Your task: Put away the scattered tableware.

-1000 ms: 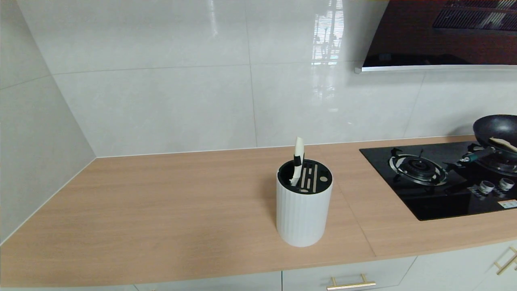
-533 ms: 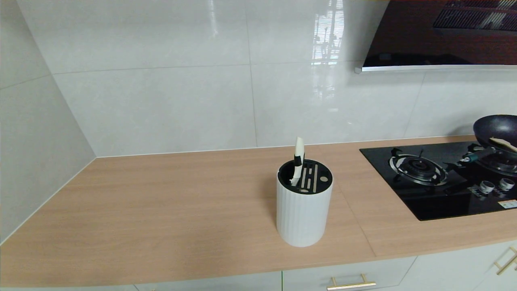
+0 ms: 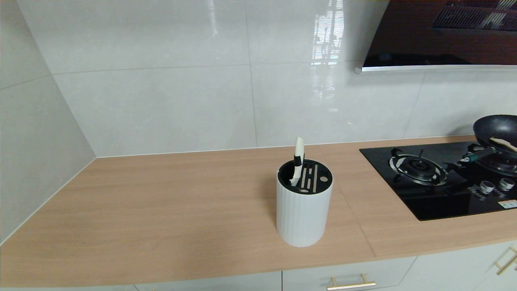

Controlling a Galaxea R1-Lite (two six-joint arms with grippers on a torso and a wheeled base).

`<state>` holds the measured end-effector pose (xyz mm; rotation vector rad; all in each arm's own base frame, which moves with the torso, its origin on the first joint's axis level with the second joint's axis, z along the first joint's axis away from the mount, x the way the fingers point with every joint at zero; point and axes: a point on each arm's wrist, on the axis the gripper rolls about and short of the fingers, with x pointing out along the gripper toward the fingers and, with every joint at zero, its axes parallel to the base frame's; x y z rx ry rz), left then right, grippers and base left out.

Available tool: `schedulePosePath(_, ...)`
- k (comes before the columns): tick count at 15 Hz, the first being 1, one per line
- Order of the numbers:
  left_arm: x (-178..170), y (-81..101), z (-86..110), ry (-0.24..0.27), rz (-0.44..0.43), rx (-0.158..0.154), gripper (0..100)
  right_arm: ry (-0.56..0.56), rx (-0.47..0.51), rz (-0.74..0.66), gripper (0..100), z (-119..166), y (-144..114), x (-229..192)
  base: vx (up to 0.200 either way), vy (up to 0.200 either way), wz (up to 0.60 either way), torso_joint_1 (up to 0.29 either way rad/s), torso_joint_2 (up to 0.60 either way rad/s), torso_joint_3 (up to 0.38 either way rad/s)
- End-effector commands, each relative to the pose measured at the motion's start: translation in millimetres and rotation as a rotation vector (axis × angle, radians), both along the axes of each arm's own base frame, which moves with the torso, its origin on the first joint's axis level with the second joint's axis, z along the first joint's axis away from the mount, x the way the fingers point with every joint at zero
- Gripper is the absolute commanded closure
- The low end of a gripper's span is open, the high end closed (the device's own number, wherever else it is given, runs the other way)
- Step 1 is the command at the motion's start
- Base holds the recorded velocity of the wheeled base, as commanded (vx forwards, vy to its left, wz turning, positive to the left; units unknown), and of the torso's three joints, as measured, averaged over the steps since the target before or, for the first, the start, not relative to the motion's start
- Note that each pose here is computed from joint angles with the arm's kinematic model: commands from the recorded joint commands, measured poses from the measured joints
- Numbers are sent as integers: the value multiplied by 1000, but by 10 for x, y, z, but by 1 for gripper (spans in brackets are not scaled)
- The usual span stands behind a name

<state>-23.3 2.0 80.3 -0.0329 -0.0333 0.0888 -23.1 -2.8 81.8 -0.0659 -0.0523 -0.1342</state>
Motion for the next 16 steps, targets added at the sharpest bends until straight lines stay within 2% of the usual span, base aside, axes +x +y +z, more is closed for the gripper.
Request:
schedulePosePath(1, 4, -5, -31, 18, -19, 41, 0, 1, -5, 14, 0, 1, 1, 1, 0, 0, 0, 0, 0, 0)
schedulePosePath(2, 4, -8, -37, 28, -32, 90, 0, 7, -5, 22, 0, 3, 2, 6, 0, 0, 0, 0, 0, 0)
schedulePosePath(3, 5, -18, -36, 26, -74, 124, 0, 8, 1, 34, 0, -8, 5, -2, 0, 0, 0, 0, 0, 0)
schedulePosePath(4, 4, -27, -36, 23, -114, 117, 0, 16, 5, 50, 0, -15, 9, -2, 0, 0, 0, 0, 0, 0)
schedulePosePath(5, 3, -28, -33, 22, -121, 80, 0, 16, 4, 61, 0, -15, 11, -2, 0, 0, 0, 0, 0, 0)
schedulePosePath(6, 3, -28, -33, 22, -123, 74, 0, 20, 1, 91, 0, -15, 18, -3, 0, 0, 0, 0, 0, 0)
schedulePosePath(8, 3, -28, -32, 20, -120, 65, 0, 51, -7, 163, 0, -57, 34, 3, 0, 0, 0, 0, 0, 0)
schedulePosePath(12, 3, -28, -32, 20, -120, 63, 0, 53, 69, 147, 0, -63, 31, 3, 0, 0, 0, 0, 0, 0)
schedulePosePath(16, 3, -28, -32, 20, -120, 63, 0, 52, 70, 147, 0, -63, 31, 3, 0, 0, 0, 0, 0, 0)
